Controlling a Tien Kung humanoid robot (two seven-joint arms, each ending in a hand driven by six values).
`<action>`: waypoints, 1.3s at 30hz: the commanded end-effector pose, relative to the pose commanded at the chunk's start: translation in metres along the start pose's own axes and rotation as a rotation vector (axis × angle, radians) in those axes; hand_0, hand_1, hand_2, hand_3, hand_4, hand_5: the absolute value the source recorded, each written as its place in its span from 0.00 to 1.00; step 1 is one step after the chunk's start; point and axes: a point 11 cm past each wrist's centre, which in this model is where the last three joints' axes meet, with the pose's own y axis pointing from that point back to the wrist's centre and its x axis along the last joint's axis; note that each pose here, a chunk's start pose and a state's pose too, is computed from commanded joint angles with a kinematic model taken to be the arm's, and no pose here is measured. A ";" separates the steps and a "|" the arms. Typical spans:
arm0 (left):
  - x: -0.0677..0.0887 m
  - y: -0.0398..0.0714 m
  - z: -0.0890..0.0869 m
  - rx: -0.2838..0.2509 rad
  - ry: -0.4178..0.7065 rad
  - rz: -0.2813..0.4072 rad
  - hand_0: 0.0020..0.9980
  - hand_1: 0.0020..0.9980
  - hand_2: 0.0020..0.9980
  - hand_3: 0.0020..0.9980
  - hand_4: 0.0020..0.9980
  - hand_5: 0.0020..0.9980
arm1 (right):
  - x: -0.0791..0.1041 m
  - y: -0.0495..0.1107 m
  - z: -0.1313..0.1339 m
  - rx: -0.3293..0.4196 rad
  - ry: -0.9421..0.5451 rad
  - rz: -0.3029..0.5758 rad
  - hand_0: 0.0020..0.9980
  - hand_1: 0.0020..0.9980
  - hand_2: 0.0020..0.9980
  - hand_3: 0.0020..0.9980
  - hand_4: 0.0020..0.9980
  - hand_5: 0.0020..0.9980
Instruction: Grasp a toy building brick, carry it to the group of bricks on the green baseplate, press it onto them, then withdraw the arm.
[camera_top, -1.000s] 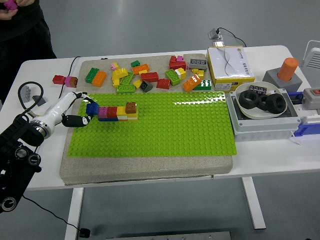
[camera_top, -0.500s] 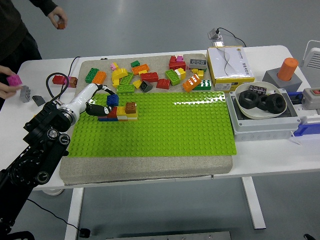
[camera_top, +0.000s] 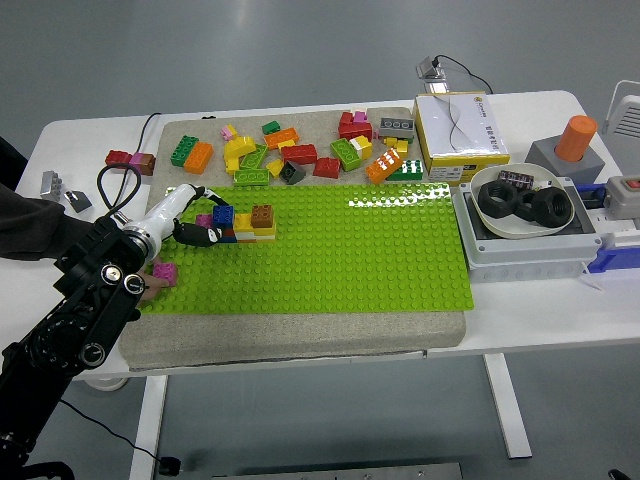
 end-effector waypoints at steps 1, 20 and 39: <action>0.000 0.000 0.000 -0.001 0.000 -0.001 1.00 0.98 0.94 0.46 0.52 0.00 | 0.000 0.000 0.000 0.000 0.001 0.000 0.59 0.58 0.63 0.65 0.64 0.82; 0.008 0.002 0.021 -0.058 -0.014 0.030 1.00 0.98 0.94 0.46 0.52 0.00 | 0.000 0.000 -0.003 0.004 0.003 0.001 0.59 0.58 0.63 0.65 0.64 0.82; -0.012 -0.002 0.019 -0.047 0.016 -0.011 1.00 0.97 0.94 0.46 0.51 0.00 | -0.001 0.001 -0.007 0.013 0.022 -0.003 0.59 0.58 0.63 0.65 0.64 0.82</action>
